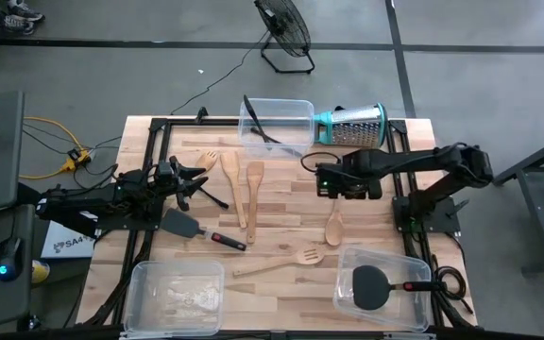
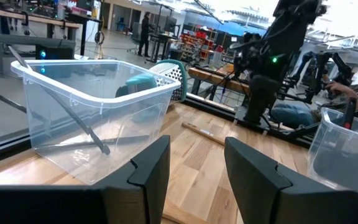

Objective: Pick & Place Kitchen Items
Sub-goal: Put the brown spatula into the bottom left transparent bin

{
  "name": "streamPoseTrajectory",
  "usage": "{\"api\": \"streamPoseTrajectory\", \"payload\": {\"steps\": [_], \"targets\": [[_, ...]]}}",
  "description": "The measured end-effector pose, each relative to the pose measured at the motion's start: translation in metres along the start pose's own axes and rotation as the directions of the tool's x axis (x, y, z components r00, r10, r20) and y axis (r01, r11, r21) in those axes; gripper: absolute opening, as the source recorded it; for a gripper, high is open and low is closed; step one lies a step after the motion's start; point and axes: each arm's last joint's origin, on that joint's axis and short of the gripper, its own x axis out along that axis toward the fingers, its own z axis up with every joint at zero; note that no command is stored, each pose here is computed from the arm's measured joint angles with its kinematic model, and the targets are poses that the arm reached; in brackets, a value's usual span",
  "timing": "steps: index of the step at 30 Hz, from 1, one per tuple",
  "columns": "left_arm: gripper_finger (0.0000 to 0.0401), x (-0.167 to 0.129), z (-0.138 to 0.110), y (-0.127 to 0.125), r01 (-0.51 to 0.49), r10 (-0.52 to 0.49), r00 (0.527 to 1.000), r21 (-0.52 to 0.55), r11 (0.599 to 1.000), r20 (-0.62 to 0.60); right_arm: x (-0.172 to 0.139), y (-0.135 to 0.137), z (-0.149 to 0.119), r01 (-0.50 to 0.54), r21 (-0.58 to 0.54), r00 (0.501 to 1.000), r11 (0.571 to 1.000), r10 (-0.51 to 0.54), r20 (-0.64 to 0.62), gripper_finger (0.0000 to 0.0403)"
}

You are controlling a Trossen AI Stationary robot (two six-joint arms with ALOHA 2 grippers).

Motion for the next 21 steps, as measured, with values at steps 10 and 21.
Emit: {"api": "streamPoseTrajectory", "payload": {"steps": [10, 21], "targets": [[0.0152, 0.000, 0.000, 0.000, 0.000, 0.000, 1.000, 0.000, 1.000, 0.000, 0.035, -0.015, 0.009, 0.041, 0.044, 0.999, 0.998, -0.040, -0.023, 0.0199], [0.0152, 0.000, 0.000, 0.000, 0.000, 0.000, 1.000, 0.000, 1.000, 0.001, 0.067, -0.021, 0.010, -0.021, 0.062, 0.999, 0.998, 0.023, -0.033, 0.0199]]}}
